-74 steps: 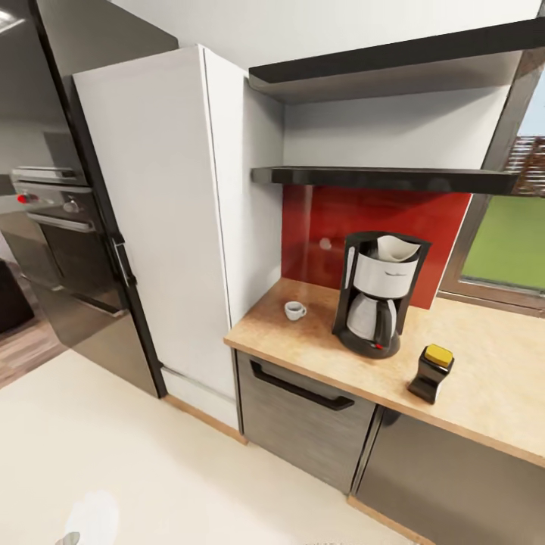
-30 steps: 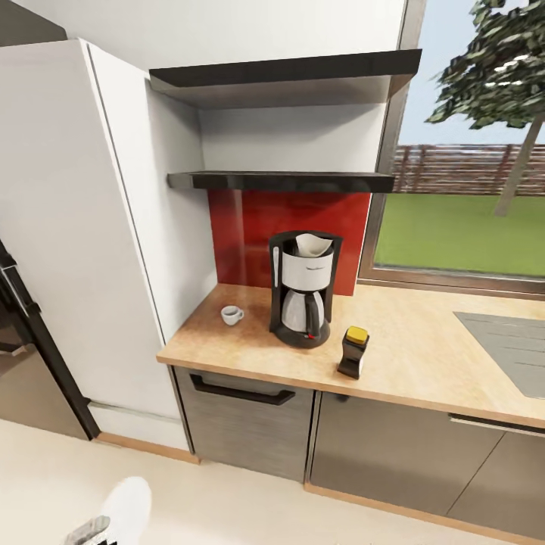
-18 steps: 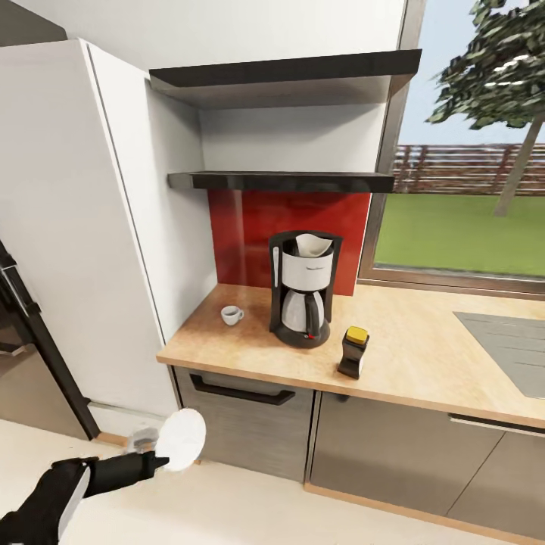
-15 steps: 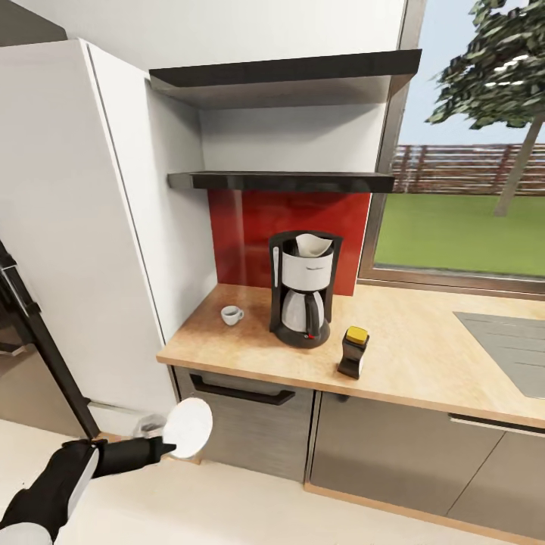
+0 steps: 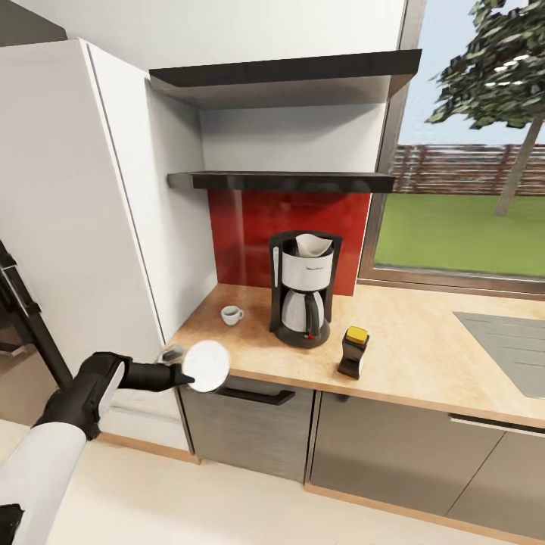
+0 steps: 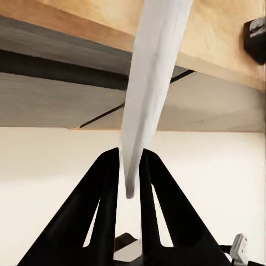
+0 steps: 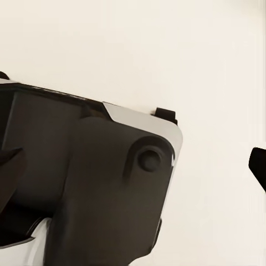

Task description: Set up a coffee station on the kitchen countertop: keep the coffee maker on the countertop, move the bottle of coffee from the kitchen shelf to the counter next to the coffee maker, place a paper coffee filter on top of the coffee maker, put the saucer next to the coffee maker with the coffee cup on the saucer, and place the electric kettle next to the coffee maker.

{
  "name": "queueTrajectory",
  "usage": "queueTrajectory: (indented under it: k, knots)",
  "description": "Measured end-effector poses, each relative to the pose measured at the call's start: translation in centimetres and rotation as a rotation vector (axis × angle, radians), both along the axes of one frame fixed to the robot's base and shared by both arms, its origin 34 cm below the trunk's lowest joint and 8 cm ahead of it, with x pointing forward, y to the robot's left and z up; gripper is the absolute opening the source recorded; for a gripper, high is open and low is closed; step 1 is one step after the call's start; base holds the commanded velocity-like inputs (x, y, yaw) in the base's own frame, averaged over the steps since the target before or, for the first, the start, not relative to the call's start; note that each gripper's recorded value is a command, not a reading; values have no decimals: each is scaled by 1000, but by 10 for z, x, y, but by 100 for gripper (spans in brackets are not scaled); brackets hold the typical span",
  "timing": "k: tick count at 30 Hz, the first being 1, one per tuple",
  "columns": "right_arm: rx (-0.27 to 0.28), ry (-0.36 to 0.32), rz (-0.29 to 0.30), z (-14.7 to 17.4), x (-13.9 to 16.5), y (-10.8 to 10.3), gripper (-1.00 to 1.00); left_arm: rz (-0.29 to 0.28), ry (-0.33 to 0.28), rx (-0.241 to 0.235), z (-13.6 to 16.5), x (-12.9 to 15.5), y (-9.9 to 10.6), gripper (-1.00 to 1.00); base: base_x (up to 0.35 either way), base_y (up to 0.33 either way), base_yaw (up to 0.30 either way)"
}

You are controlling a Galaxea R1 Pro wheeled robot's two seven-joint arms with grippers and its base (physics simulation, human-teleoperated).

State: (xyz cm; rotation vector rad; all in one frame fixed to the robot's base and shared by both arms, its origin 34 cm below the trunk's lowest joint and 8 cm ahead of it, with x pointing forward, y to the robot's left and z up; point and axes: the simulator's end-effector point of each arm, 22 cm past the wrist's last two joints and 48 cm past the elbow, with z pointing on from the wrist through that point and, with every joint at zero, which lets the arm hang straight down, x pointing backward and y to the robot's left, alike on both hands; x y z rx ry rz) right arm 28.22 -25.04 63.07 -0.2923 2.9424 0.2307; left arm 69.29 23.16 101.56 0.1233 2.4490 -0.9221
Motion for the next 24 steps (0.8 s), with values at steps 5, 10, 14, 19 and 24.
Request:
queueTrajectory:
  k: [5, 10, 14, 19, 24]
  knots:
    - [-8, -1, -2, 0, 1, -7, 100, -57, -41, -17, 41, 17, -15, -100, 0, 0, 0]
    - [-9, -1, -2, 0, 1, -7, 100, -69, -55, -16, 54, 24, -19, -100, 0, 0, -1]
    - [-9, 0, -2, 0, 0, -7, 100, -69, -62, 0, 58, 29, -19, -100, 0, 0, -135]
    - [-9, 3, -1, 0, -1, -8, 100, -32, 25, 67, 21, 24, -7, -100, 0, 0, -279]
    - [-9, 3, -2, 0, -1, -7, 100, 52, 76, 116, -3, 26, 7, -100, 0, 0, -298]
